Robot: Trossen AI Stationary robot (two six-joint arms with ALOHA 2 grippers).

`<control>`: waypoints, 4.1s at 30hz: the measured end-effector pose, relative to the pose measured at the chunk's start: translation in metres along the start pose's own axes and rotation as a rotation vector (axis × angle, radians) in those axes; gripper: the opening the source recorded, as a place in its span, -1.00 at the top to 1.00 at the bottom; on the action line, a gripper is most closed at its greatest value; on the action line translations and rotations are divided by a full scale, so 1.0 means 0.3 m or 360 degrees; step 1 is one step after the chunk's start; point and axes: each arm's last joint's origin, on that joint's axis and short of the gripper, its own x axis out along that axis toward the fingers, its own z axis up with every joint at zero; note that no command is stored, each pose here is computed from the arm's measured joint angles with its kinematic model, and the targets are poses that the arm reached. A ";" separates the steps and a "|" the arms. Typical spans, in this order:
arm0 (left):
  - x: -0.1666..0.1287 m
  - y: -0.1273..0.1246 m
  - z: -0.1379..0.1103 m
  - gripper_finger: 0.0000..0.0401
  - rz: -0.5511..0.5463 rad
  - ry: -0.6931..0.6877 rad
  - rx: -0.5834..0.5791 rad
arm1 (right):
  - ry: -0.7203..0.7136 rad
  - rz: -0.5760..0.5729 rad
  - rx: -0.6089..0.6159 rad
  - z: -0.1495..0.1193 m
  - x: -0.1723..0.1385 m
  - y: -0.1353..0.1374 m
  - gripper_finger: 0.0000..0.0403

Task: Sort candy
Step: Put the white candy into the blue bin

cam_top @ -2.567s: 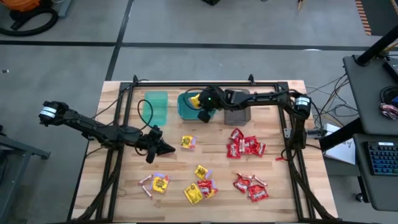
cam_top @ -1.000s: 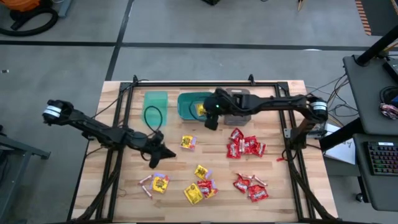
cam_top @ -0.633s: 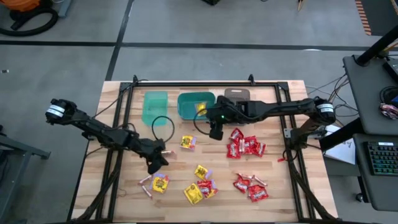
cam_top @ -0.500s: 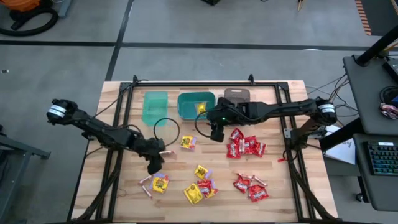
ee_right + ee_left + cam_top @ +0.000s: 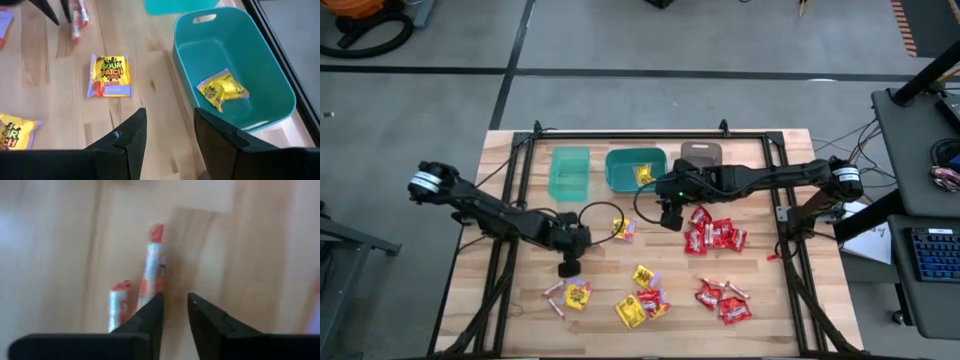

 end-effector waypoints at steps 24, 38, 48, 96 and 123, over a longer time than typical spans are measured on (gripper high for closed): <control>-0.034 0.015 -0.005 0.48 0.0138 -0.0097 0.0014 | 0.0011 0.0001 -0.0009 -0.002 0.000 0.002 0.24; 0.030 0.015 -0.024 0.61 0.0230 -0.0045 -0.0031 | 0.0005 0.0002 -0.0003 -0.001 0.001 0.002 0.24; 0.043 0.008 -0.020 0.78 0.0185 -0.0037 -0.0044 | 0.0017 0.0004 0.0004 -0.004 0.001 0.003 0.24; -0.328 0.559 0.056 0.97 0.0755 -0.0198 -0.1103 | -0.0073 -0.0018 0.0381 -0.313 -0.077 0.212 0.25; -0.196 0.623 0.073 0.95 0.0847 0.0112 -0.1082 | -0.0014 -0.0042 0.0408 -0.326 -0.036 0.226 0.31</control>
